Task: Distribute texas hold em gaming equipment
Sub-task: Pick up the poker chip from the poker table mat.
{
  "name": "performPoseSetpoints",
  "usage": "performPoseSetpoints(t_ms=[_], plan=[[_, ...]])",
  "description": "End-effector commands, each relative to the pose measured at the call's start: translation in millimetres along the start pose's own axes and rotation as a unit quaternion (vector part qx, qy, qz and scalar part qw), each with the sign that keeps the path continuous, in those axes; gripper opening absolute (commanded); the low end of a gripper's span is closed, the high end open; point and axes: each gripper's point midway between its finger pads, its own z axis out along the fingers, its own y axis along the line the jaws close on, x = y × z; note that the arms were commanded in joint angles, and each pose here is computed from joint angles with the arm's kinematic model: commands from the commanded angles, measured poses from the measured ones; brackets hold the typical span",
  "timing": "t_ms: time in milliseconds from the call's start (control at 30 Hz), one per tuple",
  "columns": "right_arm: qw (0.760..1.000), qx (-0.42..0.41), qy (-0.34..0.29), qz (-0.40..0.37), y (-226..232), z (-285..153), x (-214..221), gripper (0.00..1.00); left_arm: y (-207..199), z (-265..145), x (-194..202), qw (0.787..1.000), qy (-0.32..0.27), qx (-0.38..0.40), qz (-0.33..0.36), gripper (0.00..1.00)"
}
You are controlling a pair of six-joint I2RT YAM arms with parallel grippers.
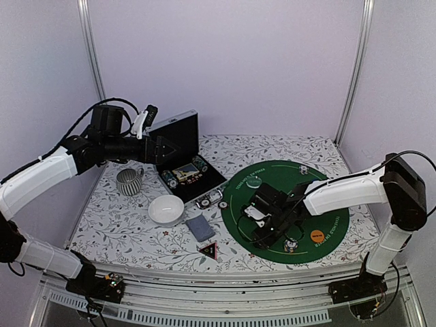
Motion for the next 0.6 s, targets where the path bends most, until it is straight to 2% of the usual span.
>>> performPoseSetpoints(t_ms=[0, 100, 300, 433, 567], plan=[[1.000, 0.021, -0.007, -0.004, -5, 9, -7, 0.06, -1, -9, -7, 1.000, -0.010, -0.004, 0.014, 0.98], [1.000, 0.026, 0.007, 0.000, -7, 10, -2, 0.15, -1, -9, -9, 1.000, -0.011, -0.003, 0.016, 0.98], [0.999, 0.049, 0.011, 0.007, -13, 7, -2, 0.45, -1, -9, -8, 1.000, -0.011, -0.004, 0.015, 0.98], [0.999, 0.052, 0.009, 0.002, -13, 9, -8, 0.54, -1, -10, -8, 1.000, -0.012, -0.004, 0.017, 0.98], [0.999, 0.050, 0.007, -0.002, -11, 8, -15, 0.57, -1, -12, -9, 1.000, -0.014, -0.007, 0.019, 0.98]])
